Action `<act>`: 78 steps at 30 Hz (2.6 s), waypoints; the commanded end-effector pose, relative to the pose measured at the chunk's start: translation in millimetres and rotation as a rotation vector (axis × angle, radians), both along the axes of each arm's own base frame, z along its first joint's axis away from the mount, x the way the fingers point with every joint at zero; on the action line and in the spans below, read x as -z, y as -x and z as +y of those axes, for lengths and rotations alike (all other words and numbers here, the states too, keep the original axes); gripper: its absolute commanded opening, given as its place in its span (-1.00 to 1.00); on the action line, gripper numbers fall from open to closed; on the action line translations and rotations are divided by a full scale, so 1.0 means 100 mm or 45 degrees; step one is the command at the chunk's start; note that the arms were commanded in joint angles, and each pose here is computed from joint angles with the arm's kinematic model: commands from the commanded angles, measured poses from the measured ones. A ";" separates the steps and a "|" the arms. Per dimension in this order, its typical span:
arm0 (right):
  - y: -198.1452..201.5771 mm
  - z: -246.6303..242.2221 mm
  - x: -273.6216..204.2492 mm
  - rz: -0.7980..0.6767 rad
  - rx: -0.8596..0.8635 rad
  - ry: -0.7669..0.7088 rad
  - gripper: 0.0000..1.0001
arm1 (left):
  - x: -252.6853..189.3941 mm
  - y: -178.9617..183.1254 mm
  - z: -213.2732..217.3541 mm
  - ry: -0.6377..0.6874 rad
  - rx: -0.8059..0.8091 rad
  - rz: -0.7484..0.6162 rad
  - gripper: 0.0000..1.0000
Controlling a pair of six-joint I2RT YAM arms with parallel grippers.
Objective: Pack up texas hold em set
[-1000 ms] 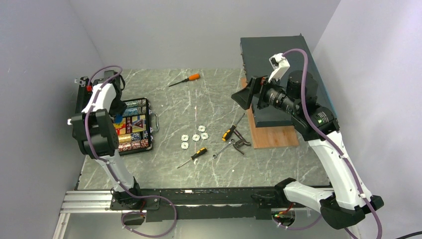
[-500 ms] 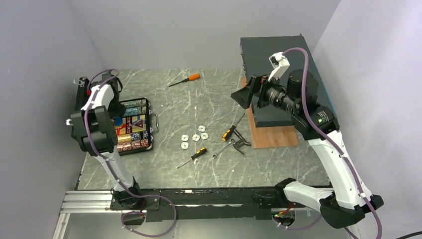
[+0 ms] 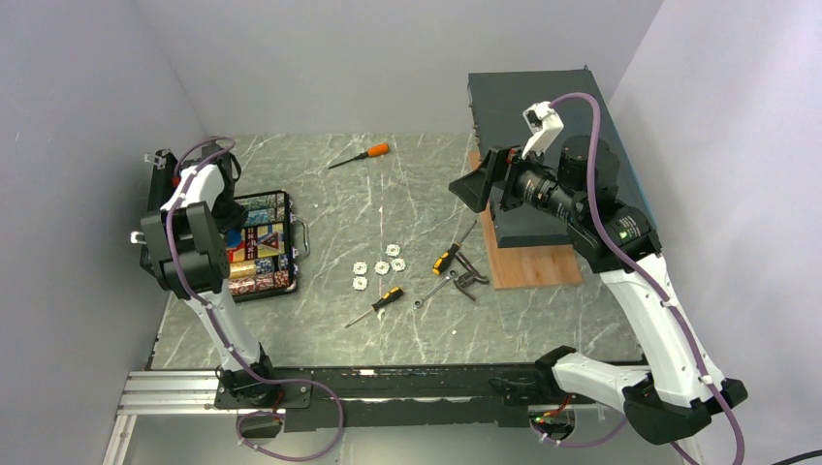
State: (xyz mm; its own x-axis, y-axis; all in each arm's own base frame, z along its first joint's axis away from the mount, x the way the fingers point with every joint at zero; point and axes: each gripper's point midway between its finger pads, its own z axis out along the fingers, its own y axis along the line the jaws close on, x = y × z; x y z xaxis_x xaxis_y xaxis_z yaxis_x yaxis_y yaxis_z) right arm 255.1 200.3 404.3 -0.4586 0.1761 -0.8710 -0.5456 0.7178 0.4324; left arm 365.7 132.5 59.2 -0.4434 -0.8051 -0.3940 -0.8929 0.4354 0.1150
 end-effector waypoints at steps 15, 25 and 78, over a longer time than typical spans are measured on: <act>0.04 -0.01 -0.15 -0.060 -0.004 -0.024 1.00 | -0.48 -0.16 0.02 -0.076 0.041 -0.135 0.99; 0.06 -0.03 -0.18 -0.076 0.004 -0.036 1.00 | -1.15 -0.77 -1.40 -0.005 0.785 -0.550 0.99; 0.32 -0.24 -0.16 -0.161 0.044 -0.028 1.00 | 0.53 -0.78 -4.80 0.030 1.799 -0.260 0.45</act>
